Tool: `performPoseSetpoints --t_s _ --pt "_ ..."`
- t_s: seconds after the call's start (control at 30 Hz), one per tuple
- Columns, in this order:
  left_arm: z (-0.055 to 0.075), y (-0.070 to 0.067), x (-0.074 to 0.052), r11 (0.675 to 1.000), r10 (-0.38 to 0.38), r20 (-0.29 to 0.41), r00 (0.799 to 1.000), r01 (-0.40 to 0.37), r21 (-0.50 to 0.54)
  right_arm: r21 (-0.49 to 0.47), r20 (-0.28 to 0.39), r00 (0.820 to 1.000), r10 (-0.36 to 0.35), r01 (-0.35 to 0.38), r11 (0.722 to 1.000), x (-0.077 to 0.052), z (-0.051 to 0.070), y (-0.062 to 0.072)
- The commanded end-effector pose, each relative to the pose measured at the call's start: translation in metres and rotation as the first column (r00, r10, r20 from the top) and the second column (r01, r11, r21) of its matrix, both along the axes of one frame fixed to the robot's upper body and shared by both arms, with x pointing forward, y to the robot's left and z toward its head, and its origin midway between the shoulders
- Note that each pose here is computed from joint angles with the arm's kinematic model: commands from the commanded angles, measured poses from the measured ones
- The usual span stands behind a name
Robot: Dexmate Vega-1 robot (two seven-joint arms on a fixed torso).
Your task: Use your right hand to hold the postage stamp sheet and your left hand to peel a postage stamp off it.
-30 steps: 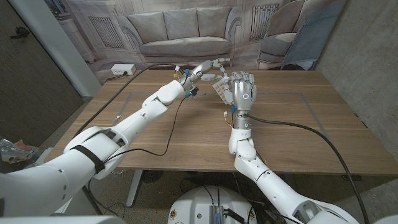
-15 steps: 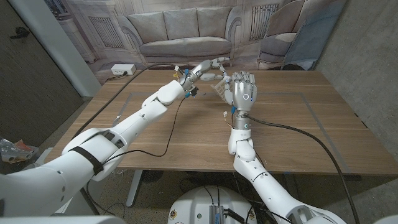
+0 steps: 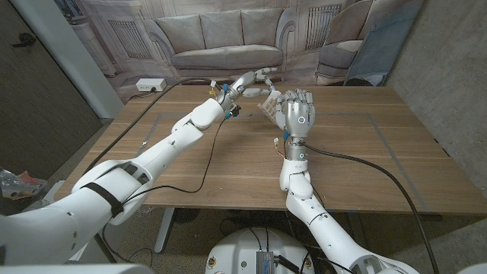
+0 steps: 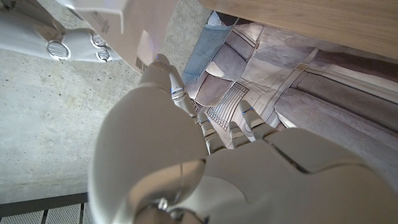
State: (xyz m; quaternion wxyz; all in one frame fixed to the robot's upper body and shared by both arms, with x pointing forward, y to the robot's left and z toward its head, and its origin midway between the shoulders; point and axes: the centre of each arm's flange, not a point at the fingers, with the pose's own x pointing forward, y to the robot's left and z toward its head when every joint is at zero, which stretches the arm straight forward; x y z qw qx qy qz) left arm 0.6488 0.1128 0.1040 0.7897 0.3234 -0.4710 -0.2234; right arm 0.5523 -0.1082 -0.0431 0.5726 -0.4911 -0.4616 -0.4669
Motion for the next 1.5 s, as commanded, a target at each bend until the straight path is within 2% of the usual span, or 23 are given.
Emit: performPoseSetpoints --t_s 0.03,0.8,1.5 --pt "-0.001 0.004 -0.001 1.000 0.019 -0.001 1.000 -0.019 -0.014 0.003 0.003 1.000 -0.005 0.005 1.000 -0.002 -0.001 0.000" --pt "-0.011 0.015 -0.005 0.999 0.043 -0.014 0.999 -0.043 -0.022 0.005 0.025 1.000 -0.009 0.009 1.000 -0.008 0.005 -0.003" --pt "-0.020 0.027 -0.018 0.994 0.108 0.003 0.994 -0.108 -0.020 0.009 0.049 0.999 -0.011 0.010 1.000 -0.017 0.010 -0.003"
